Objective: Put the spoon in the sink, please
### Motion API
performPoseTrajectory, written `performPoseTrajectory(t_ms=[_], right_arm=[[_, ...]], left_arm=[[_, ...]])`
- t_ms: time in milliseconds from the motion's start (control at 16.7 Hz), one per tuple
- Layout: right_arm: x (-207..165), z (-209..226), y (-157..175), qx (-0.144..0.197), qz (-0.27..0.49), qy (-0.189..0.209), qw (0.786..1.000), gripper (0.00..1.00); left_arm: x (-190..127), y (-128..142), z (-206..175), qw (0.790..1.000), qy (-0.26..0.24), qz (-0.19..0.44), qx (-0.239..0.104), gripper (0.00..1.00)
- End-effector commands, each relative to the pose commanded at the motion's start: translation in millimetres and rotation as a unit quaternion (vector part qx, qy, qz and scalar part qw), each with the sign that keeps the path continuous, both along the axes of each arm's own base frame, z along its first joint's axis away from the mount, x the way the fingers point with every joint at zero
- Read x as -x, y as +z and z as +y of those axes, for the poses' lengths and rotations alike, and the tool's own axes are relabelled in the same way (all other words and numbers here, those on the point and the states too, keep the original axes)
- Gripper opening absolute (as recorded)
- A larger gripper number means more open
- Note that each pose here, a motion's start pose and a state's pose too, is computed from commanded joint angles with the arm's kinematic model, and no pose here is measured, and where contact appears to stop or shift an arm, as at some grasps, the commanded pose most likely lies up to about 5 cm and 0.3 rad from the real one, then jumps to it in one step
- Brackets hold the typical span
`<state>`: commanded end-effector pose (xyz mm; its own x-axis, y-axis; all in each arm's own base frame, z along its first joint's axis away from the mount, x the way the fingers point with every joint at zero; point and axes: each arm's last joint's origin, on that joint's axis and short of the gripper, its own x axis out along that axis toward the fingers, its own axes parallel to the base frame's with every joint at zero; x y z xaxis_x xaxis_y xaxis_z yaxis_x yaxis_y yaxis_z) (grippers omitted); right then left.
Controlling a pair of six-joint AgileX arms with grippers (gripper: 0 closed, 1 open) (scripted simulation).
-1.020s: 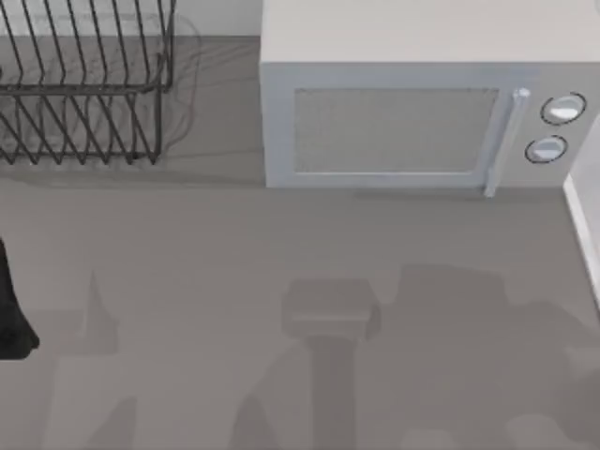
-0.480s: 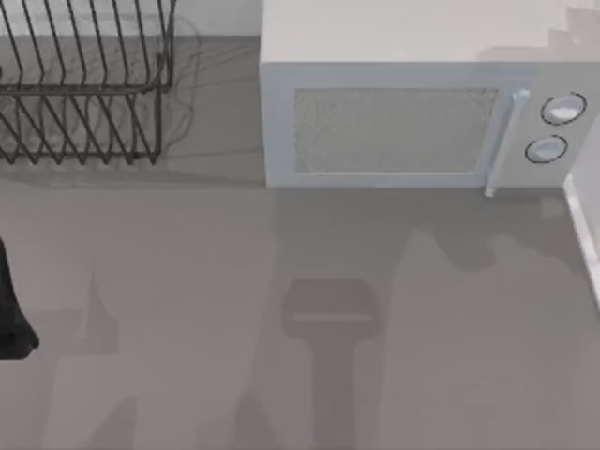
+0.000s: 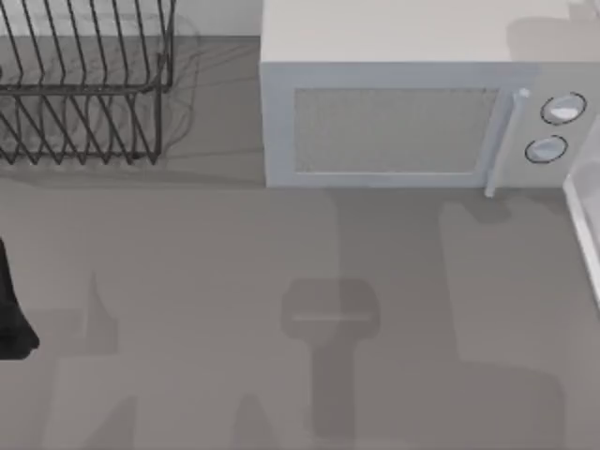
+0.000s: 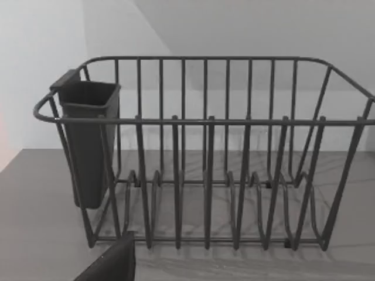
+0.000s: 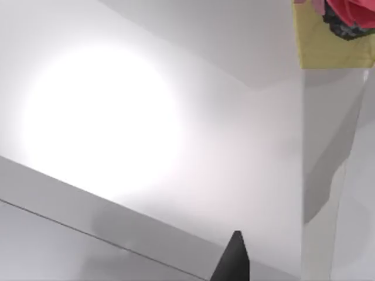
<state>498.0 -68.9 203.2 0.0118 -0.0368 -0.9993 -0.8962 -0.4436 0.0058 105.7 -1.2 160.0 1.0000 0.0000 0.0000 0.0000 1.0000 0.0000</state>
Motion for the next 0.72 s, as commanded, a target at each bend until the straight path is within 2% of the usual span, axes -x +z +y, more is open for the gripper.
performPoseTrajectory(t_ms=[420,720], right_arm=[[-1.3,-2.2,-3.9,0.000,0.000,-0.005,1.000,0.00],[-5.6,1.1,-27.3,-0.002,0.018,0.007,1.000,0.00]], left_arm=[[0.0,0.0,0.0,1.000,0.000,0.000,0.000,1.00],[0.0,0.0,0.0,1.000,0.000,0.000,0.000,1.00]])
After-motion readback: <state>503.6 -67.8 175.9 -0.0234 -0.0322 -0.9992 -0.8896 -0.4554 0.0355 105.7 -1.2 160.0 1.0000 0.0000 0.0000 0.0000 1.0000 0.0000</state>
